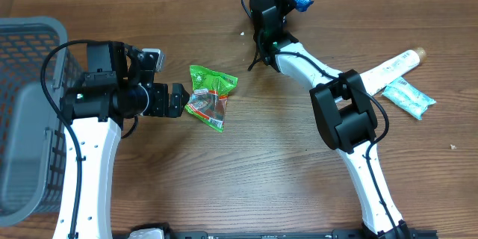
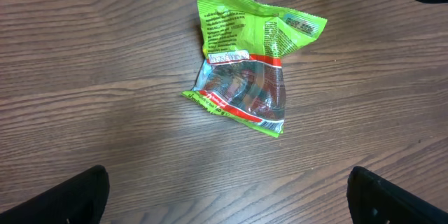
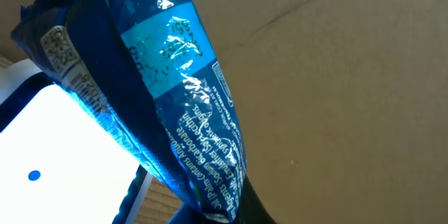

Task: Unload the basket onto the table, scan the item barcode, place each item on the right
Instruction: 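Hold the blue pack's barcode in front of the scanner window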

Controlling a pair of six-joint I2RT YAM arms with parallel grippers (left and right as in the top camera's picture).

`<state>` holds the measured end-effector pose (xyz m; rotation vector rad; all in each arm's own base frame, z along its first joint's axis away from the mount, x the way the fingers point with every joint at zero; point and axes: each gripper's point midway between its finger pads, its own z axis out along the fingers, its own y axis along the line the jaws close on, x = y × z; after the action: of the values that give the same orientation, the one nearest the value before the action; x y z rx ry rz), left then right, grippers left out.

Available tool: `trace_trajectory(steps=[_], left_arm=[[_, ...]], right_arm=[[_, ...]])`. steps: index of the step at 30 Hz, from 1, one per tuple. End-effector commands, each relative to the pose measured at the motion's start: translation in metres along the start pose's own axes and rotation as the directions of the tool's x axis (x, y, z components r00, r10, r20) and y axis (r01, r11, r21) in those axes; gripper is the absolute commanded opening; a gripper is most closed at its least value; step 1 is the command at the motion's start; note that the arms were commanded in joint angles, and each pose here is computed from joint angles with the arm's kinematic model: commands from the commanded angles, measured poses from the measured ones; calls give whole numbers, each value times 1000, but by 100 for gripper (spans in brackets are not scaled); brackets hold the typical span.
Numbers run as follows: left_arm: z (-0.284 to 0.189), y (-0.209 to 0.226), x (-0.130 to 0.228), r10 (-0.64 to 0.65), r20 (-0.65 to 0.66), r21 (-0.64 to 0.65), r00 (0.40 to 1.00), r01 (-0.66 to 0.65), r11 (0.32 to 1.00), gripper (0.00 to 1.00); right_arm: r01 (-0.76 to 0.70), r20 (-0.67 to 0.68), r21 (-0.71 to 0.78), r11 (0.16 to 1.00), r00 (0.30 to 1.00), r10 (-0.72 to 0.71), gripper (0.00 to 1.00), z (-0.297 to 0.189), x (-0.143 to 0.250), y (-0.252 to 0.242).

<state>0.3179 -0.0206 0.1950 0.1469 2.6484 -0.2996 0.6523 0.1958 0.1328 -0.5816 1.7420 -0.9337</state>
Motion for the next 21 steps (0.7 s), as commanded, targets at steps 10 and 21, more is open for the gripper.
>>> trace_trajectory(steps=[10, 21], left_arm=[[2, -2, 0, -12, -3, 9, 1000, 12, 1000, 99], [2, -2, 0, -12, -3, 9, 1000, 12, 1000, 100]], right_arm=[[-48, -11, 73, 996, 999, 49, 4, 3, -2, -21], [-111, 70, 82, 990, 992, 105, 4, -43, -63, -81]])
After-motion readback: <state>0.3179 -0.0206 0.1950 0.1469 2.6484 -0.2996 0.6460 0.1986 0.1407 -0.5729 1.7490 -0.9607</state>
